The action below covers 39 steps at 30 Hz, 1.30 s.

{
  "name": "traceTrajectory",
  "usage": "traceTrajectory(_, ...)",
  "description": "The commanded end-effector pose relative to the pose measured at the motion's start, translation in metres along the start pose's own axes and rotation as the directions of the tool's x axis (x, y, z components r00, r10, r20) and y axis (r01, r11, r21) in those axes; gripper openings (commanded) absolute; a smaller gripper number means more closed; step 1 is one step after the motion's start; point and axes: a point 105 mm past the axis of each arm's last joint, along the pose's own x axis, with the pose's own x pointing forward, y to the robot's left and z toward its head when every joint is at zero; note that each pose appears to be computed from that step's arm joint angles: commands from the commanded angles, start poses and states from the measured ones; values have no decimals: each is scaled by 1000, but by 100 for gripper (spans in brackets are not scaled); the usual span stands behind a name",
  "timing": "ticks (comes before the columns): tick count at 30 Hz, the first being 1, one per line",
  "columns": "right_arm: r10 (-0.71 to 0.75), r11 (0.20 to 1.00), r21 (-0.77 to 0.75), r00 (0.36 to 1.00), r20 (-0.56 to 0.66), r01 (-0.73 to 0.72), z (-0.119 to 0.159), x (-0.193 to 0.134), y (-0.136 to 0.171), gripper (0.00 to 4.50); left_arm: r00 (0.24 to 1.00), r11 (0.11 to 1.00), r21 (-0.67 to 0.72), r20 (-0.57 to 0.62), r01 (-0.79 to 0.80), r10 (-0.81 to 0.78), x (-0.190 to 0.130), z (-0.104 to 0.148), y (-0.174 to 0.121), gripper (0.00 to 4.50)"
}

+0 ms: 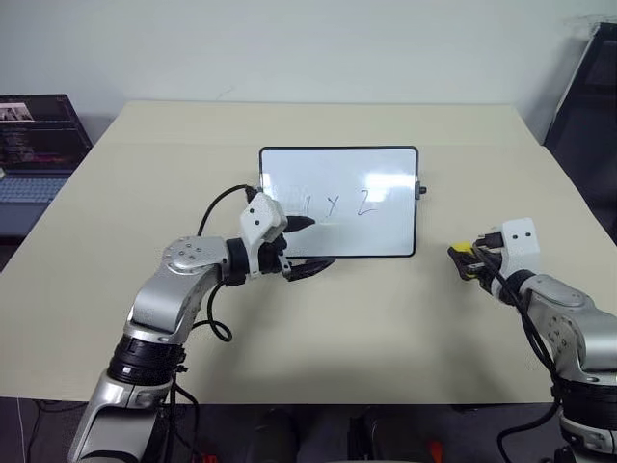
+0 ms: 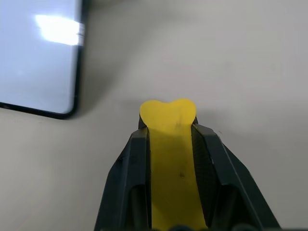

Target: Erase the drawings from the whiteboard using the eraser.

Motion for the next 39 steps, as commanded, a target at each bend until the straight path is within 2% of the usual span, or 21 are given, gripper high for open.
traceTrajectory(1,131,989,-82,989,76,-124,24,-15,24,86,995,995,7,14,-101,101,-14,10,7,450)
traceTrajectory(8,290,946,-190,948,133,-263,47,-29,63,86,975,975,-43,-48,-217,215,-30,-3,9,450)
traceTrajectory(12,368,918,-225,913,176,-327,59,-17,97,85,957,958,-43,-82,-284,280,-33,-8,17,450)
traceTrajectory(19,434,888,-272,873,223,-372,72,-5,129,85,929,930,-55,-92,-363,357,-38,-11,27,450)
traceTrajectory(24,473,864,-335,835,283,-376,97,9,153,85,887,888,-64,-115,-456,447,-43,-17,40,450)
traceTrajectory(28,508,827,-438,803,311,-353,120,26,175,85,895,893,-85,-113,-442,432,-45,-19,38,450)
traceTrajectory(34,521,765,-577,802,293,-287,134,52,195,85,902,902,-101,-157,-419,402,-53,-33,37,450)
traceTrajectory(39,526,721,-645,805,275,-251,145,70,203,85,896,896,-95,-149,-434,418,-51,-25,45,450)
